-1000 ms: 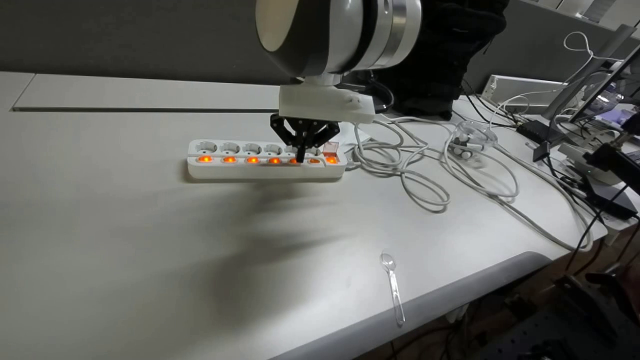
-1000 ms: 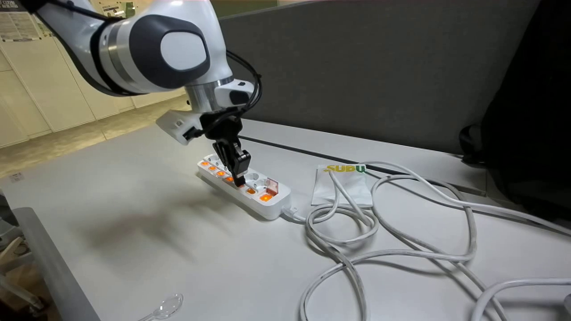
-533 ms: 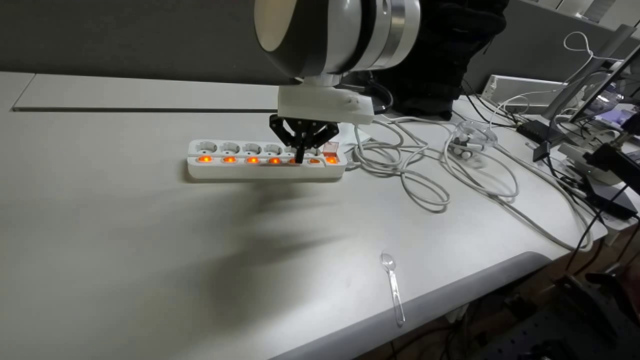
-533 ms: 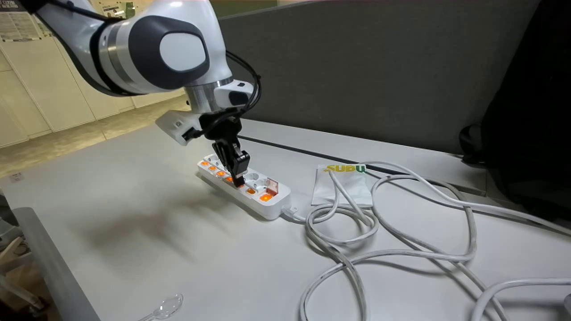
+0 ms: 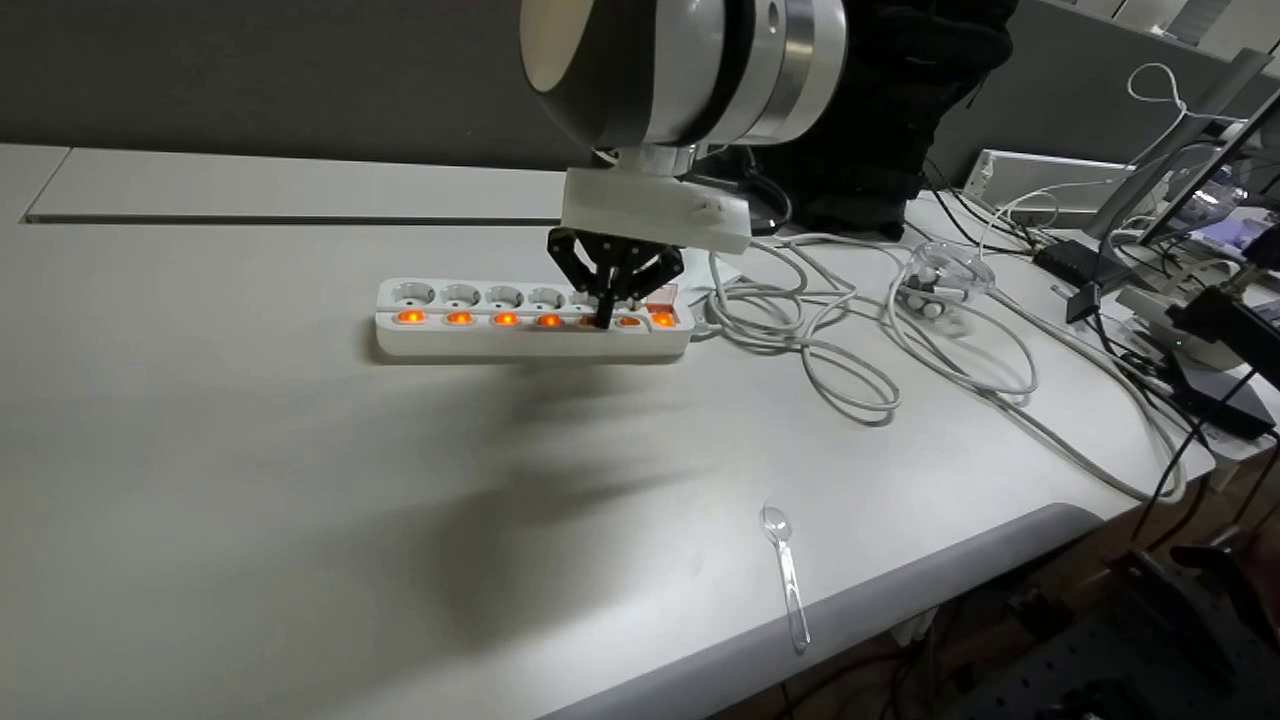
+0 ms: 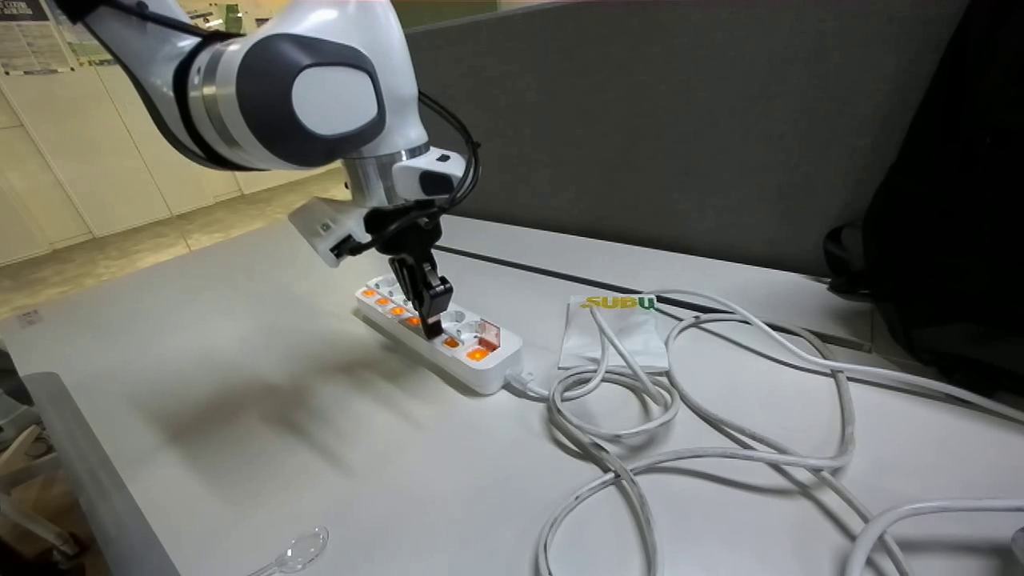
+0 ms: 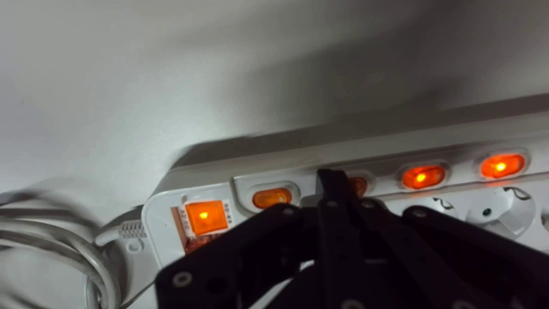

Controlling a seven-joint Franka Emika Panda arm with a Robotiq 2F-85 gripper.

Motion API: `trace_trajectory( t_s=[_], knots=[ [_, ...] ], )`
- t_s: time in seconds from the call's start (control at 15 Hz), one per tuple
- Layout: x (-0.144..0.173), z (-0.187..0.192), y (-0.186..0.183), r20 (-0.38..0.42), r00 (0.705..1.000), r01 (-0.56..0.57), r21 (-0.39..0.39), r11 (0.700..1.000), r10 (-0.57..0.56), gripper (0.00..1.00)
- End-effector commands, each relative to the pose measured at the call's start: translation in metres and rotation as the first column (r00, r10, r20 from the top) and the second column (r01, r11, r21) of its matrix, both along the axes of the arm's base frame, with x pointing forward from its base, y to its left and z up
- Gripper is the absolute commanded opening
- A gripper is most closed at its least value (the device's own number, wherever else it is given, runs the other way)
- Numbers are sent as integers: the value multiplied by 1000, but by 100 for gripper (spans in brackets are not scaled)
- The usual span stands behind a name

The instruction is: Turn off the third switch from the right

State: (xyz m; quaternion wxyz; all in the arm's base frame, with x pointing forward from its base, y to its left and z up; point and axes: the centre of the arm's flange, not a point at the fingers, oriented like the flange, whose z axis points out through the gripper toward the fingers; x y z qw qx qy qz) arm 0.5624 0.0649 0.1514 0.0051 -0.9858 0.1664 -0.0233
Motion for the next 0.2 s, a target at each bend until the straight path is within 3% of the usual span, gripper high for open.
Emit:
trace_trajectory(
  t_s=[0.0, 0.13],
  knots=[
    [3, -37, -8, -18, 999, 41, 11, 999, -41, 0],
    [0, -34, -8, -26, 999, 47, 32, 998, -47, 0]
  ],
)
